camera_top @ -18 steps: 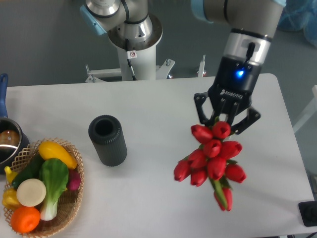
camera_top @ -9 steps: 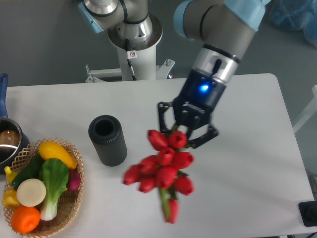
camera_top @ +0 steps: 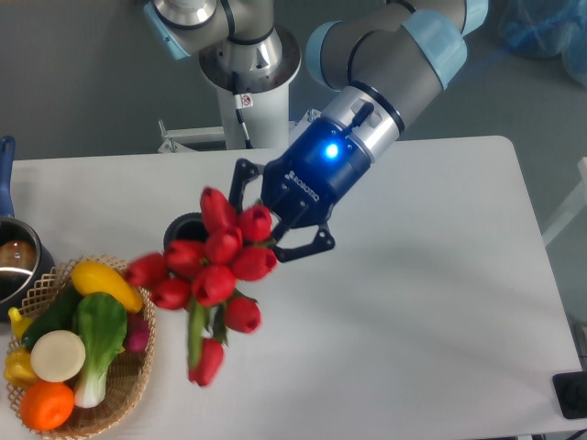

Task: Insert the flowers into the vase
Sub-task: 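Raise the tulips and position their stems above the vase opening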

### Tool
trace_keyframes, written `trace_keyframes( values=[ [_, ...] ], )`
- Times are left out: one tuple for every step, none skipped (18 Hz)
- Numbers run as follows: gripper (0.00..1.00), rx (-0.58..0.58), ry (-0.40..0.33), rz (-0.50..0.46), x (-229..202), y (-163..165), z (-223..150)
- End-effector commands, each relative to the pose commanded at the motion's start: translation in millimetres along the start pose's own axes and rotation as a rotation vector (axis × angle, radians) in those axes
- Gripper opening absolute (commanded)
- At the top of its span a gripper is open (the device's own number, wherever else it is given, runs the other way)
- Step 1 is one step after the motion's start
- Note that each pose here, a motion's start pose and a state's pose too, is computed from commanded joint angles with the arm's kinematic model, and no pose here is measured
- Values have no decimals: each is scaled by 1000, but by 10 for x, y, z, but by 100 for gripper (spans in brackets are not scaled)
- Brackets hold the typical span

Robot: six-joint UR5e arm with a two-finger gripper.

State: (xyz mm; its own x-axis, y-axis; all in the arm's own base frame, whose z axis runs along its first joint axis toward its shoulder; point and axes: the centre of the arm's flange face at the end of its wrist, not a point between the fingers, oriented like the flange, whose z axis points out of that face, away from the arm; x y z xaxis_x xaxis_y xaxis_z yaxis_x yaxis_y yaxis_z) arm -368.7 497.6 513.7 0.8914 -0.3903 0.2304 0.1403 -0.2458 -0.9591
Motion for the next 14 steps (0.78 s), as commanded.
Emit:
trace_keyframes(
  values=[
    [0,22,9,1,59,-16,-67],
    [0,44,20,6,119,-2,-121],
    [0,62,26,11,197,33,-182],
    [0,79,33,20,308,94,-232],
    [0,96,36,39,439,192,-285],
    [0,111,37,55,563,331,-327],
    [0,134,43,71,668,478,-364],
    [0,152,53,79,751,621,-355],
    [0,160,55,87,820,722,-357],
    [1,162,54,85,876,785,-358],
    [2,162,56,84,930,805,-351],
    [2,164,58,80,977,836,-349],
    [3,171,61,75,996,850,-355],
    [4,176,64,75,1006,847,-356]
  ],
)
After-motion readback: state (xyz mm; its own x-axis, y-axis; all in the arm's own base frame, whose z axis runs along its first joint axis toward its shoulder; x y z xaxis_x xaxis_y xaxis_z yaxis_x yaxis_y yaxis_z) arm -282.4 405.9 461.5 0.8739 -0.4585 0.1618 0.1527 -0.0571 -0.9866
